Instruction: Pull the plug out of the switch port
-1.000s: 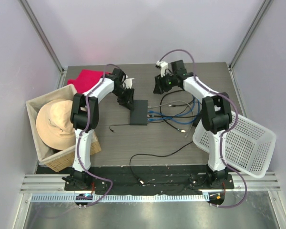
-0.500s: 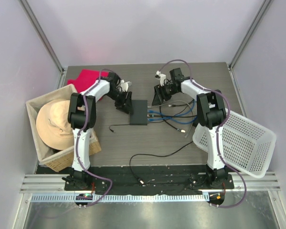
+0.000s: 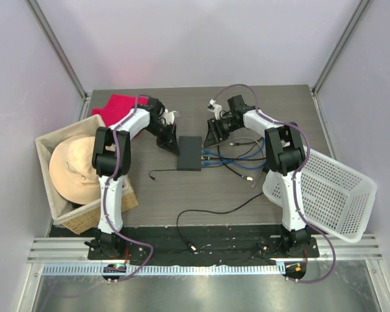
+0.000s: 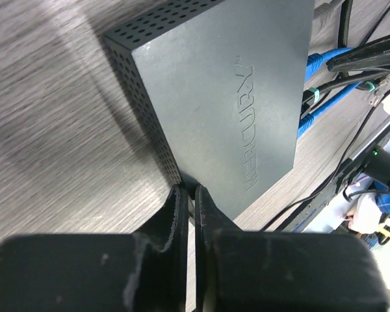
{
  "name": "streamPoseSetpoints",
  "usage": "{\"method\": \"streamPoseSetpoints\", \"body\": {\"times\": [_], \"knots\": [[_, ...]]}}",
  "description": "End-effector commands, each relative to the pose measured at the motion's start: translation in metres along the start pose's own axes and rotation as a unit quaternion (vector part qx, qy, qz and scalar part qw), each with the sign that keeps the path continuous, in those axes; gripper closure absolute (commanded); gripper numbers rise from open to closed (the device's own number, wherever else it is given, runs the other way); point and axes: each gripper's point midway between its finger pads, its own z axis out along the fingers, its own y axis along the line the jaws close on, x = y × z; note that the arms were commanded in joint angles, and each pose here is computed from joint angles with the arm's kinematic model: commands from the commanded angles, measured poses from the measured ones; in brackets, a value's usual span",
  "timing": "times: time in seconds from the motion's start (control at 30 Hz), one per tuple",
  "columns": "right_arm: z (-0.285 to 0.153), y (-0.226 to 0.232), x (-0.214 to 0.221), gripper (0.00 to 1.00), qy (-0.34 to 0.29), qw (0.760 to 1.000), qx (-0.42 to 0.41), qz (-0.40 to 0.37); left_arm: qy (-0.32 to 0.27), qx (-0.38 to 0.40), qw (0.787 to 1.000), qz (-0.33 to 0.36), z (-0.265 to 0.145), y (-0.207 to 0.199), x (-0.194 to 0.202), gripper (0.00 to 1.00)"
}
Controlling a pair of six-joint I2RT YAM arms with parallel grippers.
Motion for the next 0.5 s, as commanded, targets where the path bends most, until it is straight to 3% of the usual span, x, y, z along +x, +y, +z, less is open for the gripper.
{"method": "streamPoseSetpoints", "body": {"times": [0.0,0.47], "knots": [[0.009,-0.002,-0.001,0.43,0.006,1.000,-0.007,-0.001,0.020,-0.063,0.998,0.011,0.020,0.024,0.010,0.97],[0.023,-0.013,0.022,0.55,0.045,0.999,0.020,-0.014,0.026,-0.077,0.996,0.022,0.027,0.025,0.009,1.00]]}}
